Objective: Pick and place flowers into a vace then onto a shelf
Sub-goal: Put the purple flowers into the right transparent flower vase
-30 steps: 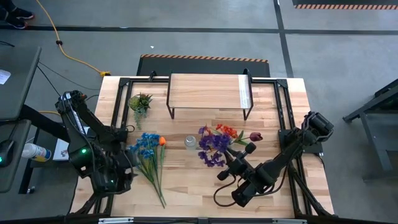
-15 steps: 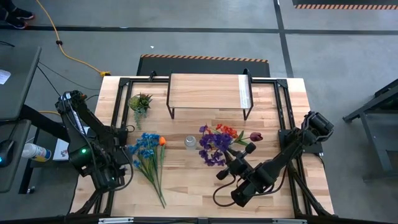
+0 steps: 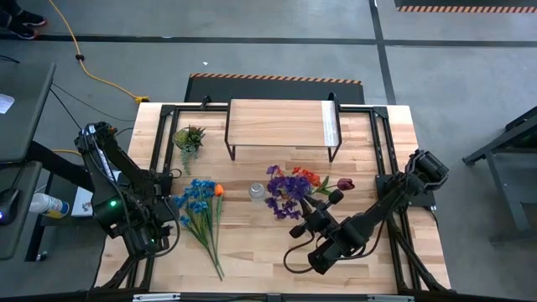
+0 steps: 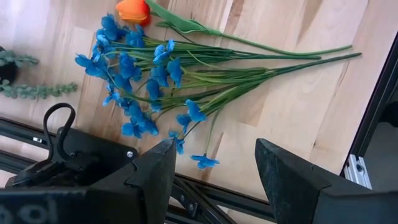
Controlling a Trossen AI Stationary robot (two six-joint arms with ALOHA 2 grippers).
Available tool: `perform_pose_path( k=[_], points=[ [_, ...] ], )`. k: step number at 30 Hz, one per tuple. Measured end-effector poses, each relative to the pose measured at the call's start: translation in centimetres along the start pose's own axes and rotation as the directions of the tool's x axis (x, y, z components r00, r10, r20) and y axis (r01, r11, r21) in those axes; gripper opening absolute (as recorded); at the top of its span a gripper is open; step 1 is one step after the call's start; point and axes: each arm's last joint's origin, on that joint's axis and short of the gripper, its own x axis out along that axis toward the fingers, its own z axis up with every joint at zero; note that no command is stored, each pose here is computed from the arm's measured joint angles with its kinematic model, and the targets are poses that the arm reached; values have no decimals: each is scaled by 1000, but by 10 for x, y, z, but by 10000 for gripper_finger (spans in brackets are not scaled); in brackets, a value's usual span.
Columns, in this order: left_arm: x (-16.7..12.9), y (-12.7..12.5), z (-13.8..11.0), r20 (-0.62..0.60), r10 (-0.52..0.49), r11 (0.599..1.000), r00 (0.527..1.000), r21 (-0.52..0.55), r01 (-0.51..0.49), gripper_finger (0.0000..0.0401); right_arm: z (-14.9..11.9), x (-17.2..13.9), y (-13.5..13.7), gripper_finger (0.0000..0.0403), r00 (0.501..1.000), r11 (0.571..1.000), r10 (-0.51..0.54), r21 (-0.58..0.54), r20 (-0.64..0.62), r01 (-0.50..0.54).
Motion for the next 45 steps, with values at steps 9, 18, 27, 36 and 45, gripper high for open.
perform_pose_path(
  k=[9, 18, 27, 36, 45],
  points=[
    [0, 0, 0, 1, 0, 1000, 1000, 0, 0, 253, -4, 4, 2, 10, 1000, 1000, 2, -21, -18, -2],
    [0, 1, 0, 16, 10, 1000, 1000, 1, -10, 253, -5, 3, 2, 10, 1000, 1000, 7, -26, -19, -8],
    [0, 1, 0, 16, 10, 1000, 1000, 1, -10, 253, -6, 3, 2, 10, 999, 999, 28, -15, -41, -29],
    [0, 1, 0, 18, 10, 1000, 1000, 1, -10, 253, -8, 2, 1, 10, 997, 999, 48, -13, -65, -48],
    [0, 1, 1, 28, 12, 1000, 1000, 0, -12, 253, -9, 4, -1, 10, 996, 999, 44, -28, -74, -46]
  ],
)
